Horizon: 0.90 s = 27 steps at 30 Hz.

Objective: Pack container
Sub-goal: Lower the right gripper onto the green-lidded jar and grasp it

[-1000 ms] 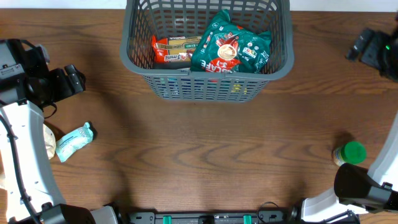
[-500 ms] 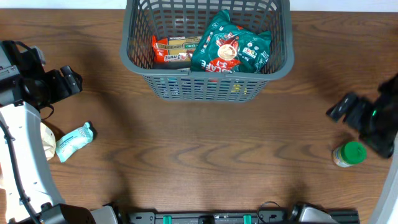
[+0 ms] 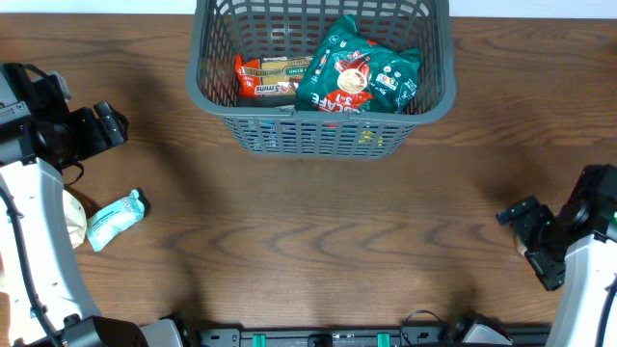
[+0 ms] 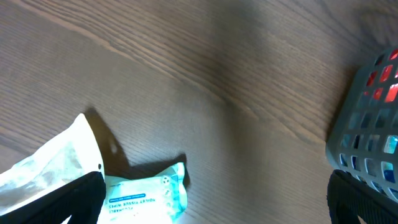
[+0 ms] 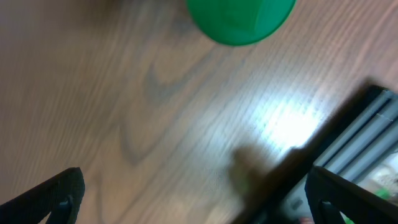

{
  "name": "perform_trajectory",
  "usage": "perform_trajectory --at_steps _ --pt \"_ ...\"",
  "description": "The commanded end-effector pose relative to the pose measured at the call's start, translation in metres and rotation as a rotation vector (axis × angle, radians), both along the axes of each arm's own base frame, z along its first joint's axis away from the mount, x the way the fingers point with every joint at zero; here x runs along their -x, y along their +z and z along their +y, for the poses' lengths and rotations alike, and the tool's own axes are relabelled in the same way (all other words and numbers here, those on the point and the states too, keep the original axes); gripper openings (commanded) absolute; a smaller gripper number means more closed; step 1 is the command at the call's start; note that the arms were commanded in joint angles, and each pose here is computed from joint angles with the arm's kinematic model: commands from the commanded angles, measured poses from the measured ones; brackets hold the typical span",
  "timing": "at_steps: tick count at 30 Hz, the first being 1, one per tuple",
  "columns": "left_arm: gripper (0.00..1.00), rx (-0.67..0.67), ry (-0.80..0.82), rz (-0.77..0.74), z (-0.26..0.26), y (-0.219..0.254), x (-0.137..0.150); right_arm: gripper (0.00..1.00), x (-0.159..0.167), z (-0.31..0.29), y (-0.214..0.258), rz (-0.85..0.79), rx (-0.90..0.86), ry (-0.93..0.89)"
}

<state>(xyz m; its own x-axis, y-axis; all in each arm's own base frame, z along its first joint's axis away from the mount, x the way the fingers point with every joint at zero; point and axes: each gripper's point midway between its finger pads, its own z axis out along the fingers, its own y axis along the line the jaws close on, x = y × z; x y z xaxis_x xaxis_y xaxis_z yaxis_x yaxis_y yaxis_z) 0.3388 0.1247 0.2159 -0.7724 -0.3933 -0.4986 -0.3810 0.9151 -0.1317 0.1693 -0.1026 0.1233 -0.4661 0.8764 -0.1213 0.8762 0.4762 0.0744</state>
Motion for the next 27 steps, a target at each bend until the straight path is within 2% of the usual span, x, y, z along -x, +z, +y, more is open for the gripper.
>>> perform_trajectory --at_steps 1,13,27 --pt "0.99 0.000 0.016 -0.013 0.001 0.006 0.003 0.99 0.008 -0.007 -0.021 0.025 -0.009 -0.074" --pt "0.99 0.000 0.016 -0.013 0.001 0.006 0.003 0.99 -0.020 -0.036 -0.048 -0.014 0.001 -0.119" --pt "0.99 0.000 0.016 -0.012 0.001 0.006 0.003 0.99 -0.027 -0.051 -0.082 0.057 -0.014 -0.147"
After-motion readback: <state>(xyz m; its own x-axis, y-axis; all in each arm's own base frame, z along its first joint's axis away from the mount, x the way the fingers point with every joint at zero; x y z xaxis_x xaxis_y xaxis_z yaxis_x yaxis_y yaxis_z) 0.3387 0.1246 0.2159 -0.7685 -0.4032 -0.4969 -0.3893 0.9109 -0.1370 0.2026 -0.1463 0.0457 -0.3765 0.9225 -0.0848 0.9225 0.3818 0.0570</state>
